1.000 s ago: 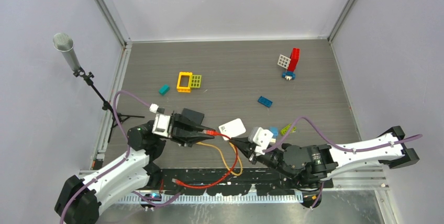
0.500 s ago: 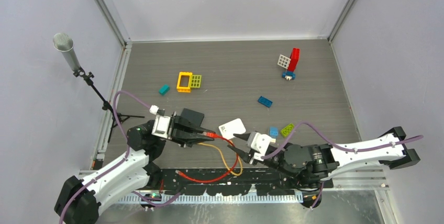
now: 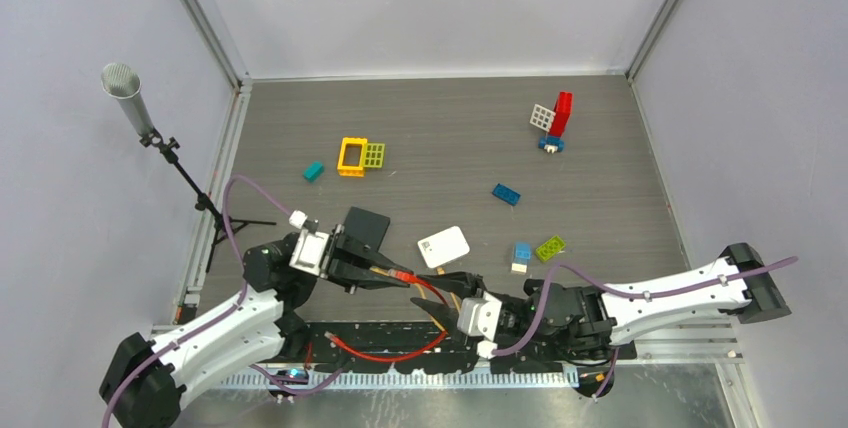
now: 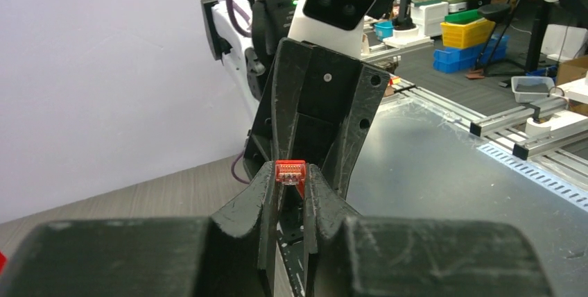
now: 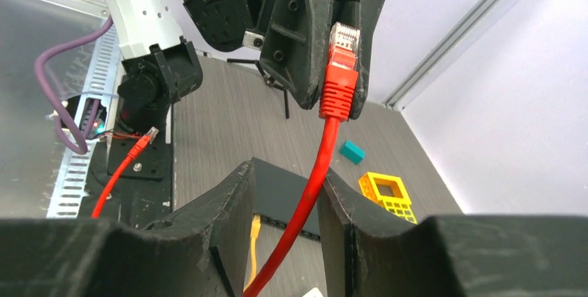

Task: Insert the plug into the switch port
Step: Pick up the connector from the center of the board, then insert the connector into the switch port.

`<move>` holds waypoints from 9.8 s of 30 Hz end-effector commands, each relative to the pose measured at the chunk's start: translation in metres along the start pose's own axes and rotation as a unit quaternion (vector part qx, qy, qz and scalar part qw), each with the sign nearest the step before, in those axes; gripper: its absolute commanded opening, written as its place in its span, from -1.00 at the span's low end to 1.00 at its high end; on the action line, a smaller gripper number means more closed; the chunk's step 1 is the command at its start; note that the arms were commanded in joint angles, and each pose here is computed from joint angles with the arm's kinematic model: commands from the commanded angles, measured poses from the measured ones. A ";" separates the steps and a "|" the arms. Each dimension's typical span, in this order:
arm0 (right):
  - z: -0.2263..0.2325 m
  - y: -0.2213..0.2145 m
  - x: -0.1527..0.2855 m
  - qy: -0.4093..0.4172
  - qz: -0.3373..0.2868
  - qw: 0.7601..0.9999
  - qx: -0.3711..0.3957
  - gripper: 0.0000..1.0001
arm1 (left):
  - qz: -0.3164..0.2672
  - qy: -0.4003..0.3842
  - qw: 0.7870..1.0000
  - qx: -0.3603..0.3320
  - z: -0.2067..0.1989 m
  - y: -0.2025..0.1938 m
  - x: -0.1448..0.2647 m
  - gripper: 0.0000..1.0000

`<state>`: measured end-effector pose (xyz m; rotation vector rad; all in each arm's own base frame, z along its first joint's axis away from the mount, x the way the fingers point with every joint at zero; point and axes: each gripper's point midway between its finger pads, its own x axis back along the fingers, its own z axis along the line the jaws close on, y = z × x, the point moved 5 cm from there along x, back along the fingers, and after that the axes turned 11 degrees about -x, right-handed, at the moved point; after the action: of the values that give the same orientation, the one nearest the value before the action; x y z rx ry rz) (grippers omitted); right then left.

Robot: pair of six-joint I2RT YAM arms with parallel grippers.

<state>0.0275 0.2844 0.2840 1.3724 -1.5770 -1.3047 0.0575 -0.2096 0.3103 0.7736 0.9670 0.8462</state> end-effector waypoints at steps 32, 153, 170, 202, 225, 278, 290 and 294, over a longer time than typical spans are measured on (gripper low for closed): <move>-0.008 0.047 0.001 -0.015 -0.159 0.986 -0.041 -0.34 | -0.021 -0.006 0.999 -0.040 -0.007 0.013 -0.001 -1.00; -0.042 -0.262 0.073 -0.478 0.164 0.821 -0.265 -0.99 | 0.414 0.513 0.696 0.285 0.070 -0.290 0.125 0.29; -0.018 -0.247 0.072 -0.418 0.189 0.865 -0.204 -0.99 | 0.443 0.512 0.667 0.311 0.058 -0.299 0.132 -0.03; -0.015 -0.251 0.035 -0.371 0.189 0.900 -0.131 -0.99 | 0.444 0.520 0.655 0.321 0.046 -0.293 0.139 -0.05; -0.019 -0.257 0.039 -0.416 0.206 0.878 -0.115 -0.99 | 0.444 0.518 0.655 0.326 0.045 -0.295 0.138 -0.06; -0.041 -0.268 0.037 -0.380 0.209 0.892 -0.131 -0.99 | 0.453 0.487 0.648 0.371 0.008 -0.306 0.133 -0.02; -0.032 -0.272 0.046 -0.351 0.215 0.898 -0.156 -0.99 | 0.454 0.485 0.653 0.364 0.018 -0.311 0.128 -0.01; -0.029 -0.272 0.048 -0.347 0.216 0.898 -0.161 -0.99 | 0.454 0.484 0.654 0.364 0.020 -0.313 0.127 0.00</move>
<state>0.1327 0.2416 0.0290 0.2872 -1.9176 -1.7697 0.2362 -0.2600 0.0527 1.2818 2.1351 1.7954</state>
